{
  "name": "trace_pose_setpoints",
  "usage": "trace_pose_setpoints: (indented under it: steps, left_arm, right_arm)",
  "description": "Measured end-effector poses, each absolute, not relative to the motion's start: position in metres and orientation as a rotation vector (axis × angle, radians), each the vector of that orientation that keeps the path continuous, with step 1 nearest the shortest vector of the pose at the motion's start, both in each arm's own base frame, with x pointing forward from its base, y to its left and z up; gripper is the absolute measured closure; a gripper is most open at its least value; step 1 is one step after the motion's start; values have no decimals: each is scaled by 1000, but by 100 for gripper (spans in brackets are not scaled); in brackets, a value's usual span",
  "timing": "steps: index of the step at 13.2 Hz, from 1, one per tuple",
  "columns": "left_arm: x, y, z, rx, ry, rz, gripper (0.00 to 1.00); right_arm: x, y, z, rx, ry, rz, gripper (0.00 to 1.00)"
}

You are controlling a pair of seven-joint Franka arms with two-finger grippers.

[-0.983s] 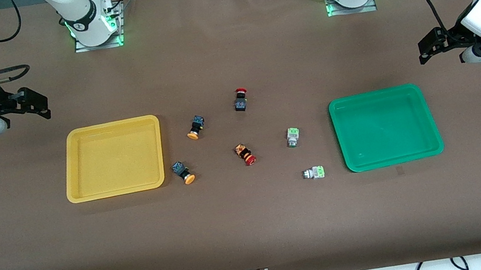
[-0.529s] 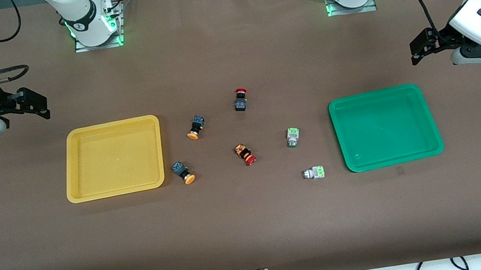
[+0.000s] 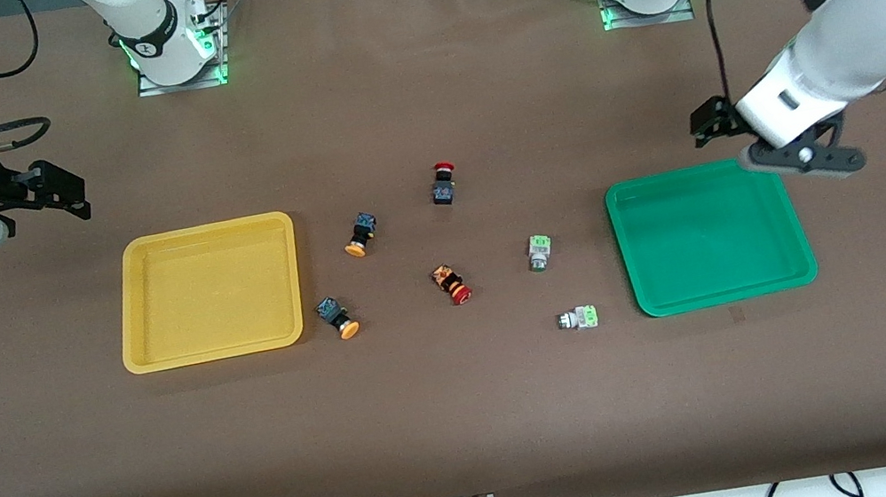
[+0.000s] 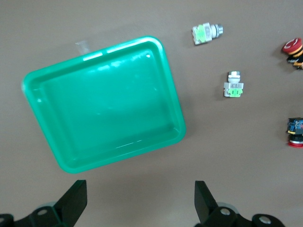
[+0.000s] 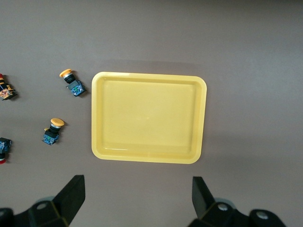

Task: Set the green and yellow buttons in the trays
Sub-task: 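Grasp a green button with the left gripper while the right gripper reaches a yellow button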

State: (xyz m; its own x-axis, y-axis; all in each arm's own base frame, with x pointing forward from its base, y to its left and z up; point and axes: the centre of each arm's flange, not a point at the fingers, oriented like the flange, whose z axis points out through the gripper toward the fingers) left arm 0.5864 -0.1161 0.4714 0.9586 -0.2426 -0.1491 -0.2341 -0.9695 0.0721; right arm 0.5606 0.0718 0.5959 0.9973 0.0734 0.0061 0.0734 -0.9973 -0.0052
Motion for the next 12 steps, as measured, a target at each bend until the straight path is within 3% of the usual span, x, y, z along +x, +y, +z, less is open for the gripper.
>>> trace_pose_setpoints:
  steps: [6,10,12]
  left_arm:
    - [673,-168,342,2781,-1090,-118,0]
    - [674,-233,281,2634,-1622,-34,0]
    - [668,-270,265,2601,-1811,32,0]
  right_arm:
    - [575,69,562,-3139,-104,83,0]
    - [594,126,487,-3140,-250,242,0]
    - [604,174,440,-3134,-360,237,0]
